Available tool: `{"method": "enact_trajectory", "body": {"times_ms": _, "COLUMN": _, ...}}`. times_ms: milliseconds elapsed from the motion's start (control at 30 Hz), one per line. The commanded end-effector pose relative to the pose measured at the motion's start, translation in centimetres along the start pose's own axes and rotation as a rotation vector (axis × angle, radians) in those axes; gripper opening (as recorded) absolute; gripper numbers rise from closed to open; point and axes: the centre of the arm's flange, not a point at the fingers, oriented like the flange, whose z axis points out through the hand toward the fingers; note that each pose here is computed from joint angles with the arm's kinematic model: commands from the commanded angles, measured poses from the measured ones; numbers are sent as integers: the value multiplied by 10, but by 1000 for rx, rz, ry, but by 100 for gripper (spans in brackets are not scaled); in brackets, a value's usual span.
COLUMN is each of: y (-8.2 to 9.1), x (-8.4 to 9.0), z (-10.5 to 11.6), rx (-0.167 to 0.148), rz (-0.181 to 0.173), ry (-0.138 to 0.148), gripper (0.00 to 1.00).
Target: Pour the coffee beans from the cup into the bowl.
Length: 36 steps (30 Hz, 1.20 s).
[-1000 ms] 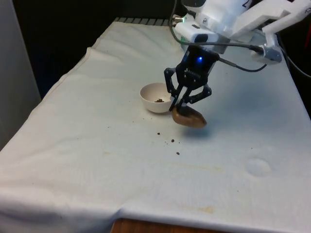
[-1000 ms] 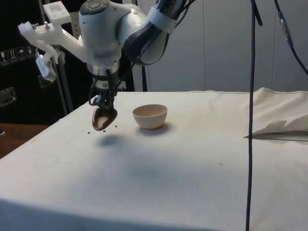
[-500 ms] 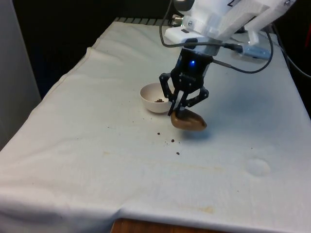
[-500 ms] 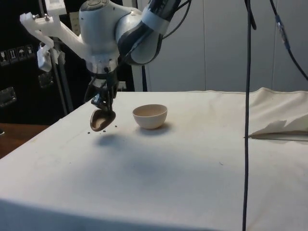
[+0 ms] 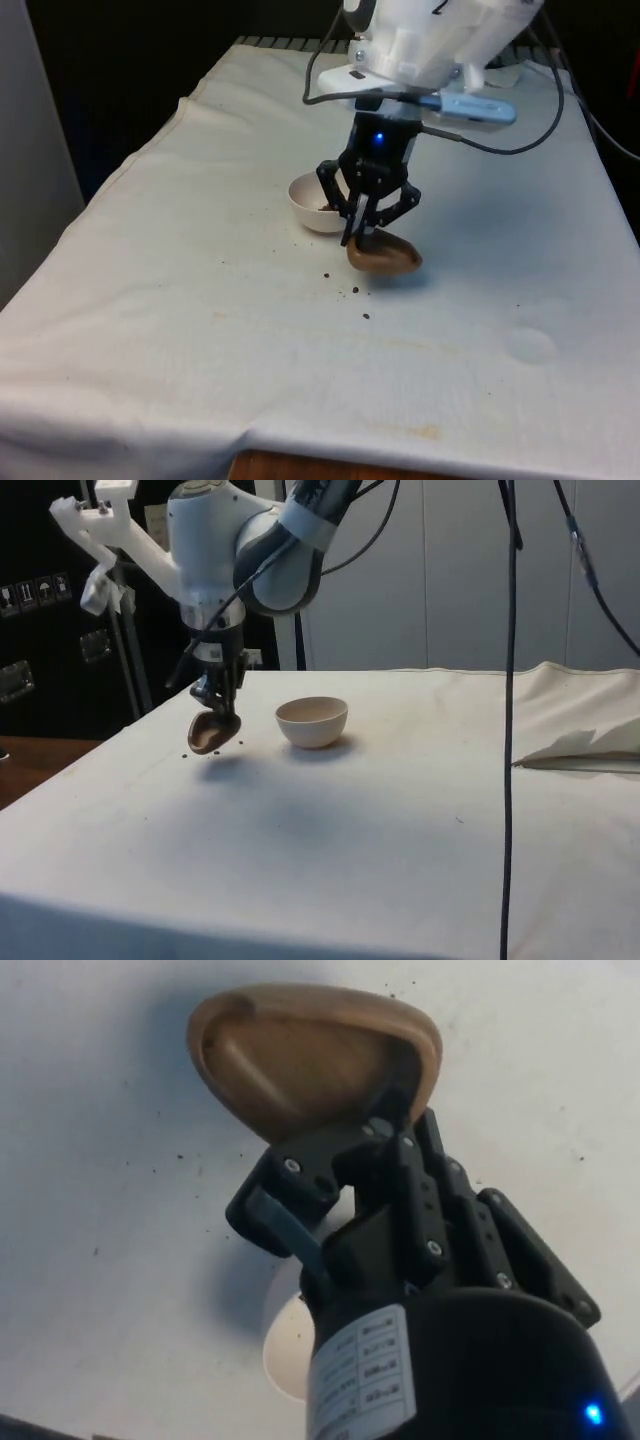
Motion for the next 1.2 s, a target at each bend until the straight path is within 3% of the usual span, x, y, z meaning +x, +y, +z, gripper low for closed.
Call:
{"method": "enact_trajectory", "body": {"times_ms": 0, "y": 1, "x": 0, "z": 4, "rx": 23, "rz": 1, "ry": -5, "gripper": 0}}
{"method": "enact_trajectory", "body": {"times_ms": 167, "y": 9, "x": 0, "z": 13, "rx": 53, "rz": 4, "ry": -34, "gripper": 0}}
{"method": "enact_trajectory", "body": {"times_ms": 200, "y": 10, "x": 1, "z": 11, "rx": 37, "rz": 5, "ry": -33, "gripper": 0}}
{"method": "enact_trajectory", "body": {"times_ms": 233, "y": 11, "x": 1, "z": 14, "rx": 57, "rz": 5, "ry": -37, "gripper": 0}}
{"method": "enact_trajectory", "body": {"times_ms": 433, "y": 19, "x": 1, "z": 23, "rx": 91, "rz": 6, "ry": -64, "gripper": 0}}
{"method": "enact_trajectory", "body": {"times_ms": 500, "y": 21, "x": 1, "z": 23, "rx": 80, "rz": 6, "ry": -64, "gripper": 0}}
{"method": "enact_trajectory", "body": {"times_ms": 533, "y": 21, "x": 0, "z": 25, "rx": 101, "rz": 5, "ry": -70, "gripper": 3}}
{"method": "enact_trajectory", "body": {"times_ms": 667, "y": 23, "x": 0, "z": 26, "rx": 110, "rz": 6, "ry": -73, "gripper": 23}}
{"method": "enact_trajectory", "body": {"times_ms": 767, "y": 23, "x": 0, "z": 26, "rx": 112, "rz": 6, "ry": -76, "gripper": 38}}
{"method": "enact_trajectory", "body": {"times_ms": 800, "y": 23, "x": 0, "z": 26, "rx": 114, "rz": 6, "ry": -76, "gripper": 49}}
{"method": "enact_trajectory", "body": {"times_ms": 833, "y": 24, "x": 0, "z": 26, "rx": 102, "rz": 6, "ry": -76, "gripper": 54}}
{"method": "enact_trajectory", "body": {"times_ms": 867, "y": 24, "x": 0, "z": 26, "rx": 114, "rz": 7, "ry": -76, "gripper": 54}}
{"method": "enact_trajectory", "body": {"times_ms": 1067, "y": 25, "x": 0, "z": 26, "rx": 107, "rz": 7, "ry": -77, "gripper": 93}}
{"method": "enact_trajectory", "body": {"times_ms": 1167, "y": 26, "x": 2, "z": 15, "rx": 113, "rz": 7, "ry": -74, "gripper": 100}}
